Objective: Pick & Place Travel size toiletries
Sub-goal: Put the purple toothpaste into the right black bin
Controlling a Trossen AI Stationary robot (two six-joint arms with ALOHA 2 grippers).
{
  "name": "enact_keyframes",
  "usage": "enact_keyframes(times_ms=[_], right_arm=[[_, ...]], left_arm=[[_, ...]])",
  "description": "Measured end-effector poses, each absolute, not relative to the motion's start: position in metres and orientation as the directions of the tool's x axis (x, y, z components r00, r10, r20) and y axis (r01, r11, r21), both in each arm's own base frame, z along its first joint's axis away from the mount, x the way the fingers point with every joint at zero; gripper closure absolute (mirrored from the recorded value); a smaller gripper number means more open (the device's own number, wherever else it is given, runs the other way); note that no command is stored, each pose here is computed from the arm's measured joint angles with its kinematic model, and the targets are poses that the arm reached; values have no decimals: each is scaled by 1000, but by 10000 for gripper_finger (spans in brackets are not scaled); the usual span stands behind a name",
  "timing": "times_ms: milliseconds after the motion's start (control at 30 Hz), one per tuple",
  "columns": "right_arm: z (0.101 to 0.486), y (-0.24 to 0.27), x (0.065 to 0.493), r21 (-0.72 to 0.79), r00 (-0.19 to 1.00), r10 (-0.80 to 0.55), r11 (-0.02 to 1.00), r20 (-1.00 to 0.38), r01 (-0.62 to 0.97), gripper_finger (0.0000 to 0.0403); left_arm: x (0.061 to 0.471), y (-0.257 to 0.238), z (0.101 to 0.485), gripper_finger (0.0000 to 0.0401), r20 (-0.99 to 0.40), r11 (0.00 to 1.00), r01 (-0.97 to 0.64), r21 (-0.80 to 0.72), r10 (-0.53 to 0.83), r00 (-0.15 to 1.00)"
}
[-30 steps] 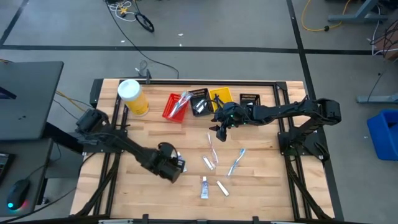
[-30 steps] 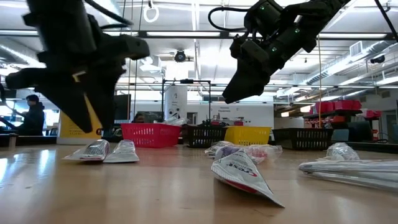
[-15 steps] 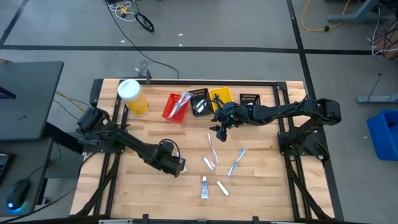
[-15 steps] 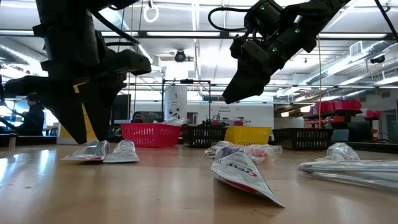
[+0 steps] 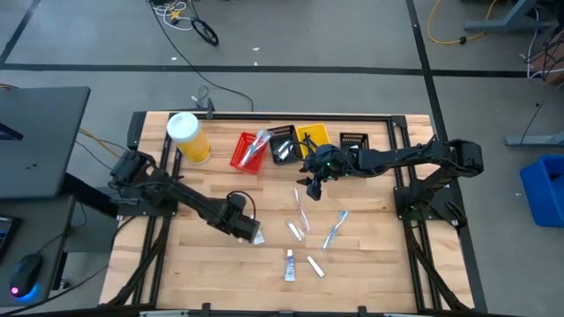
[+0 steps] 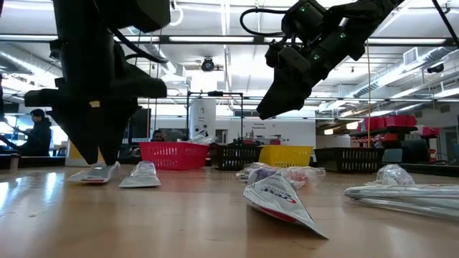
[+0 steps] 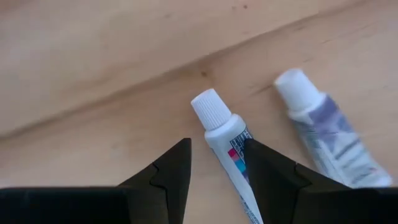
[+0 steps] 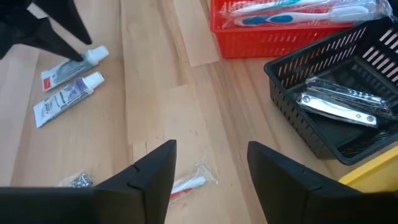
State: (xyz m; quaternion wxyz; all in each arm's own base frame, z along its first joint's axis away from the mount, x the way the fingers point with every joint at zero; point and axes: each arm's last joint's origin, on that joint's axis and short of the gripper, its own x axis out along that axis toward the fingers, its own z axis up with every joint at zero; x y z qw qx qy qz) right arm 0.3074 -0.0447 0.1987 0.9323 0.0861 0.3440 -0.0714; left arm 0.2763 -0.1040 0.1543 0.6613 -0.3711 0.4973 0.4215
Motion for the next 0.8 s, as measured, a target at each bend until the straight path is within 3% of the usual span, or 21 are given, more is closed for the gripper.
enact_keyframes(times_ms=[267, 500, 800], right_arm=[[199, -45, 307, 111, 753, -74, 975, -654, 193, 191], [199, -45, 308, 111, 753, -74, 975, -653, 193, 179], [198, -45, 307, 97, 751, -75, 979, -656, 182, 189]], left_arm=[[283, -100, 172, 244, -954, 344, -929, -136, 209, 217], [281, -101, 162, 244, -966, 226, -964, -140, 181, 183], [285, -103, 150, 244, -970, 190, -972, -137, 174, 171]])
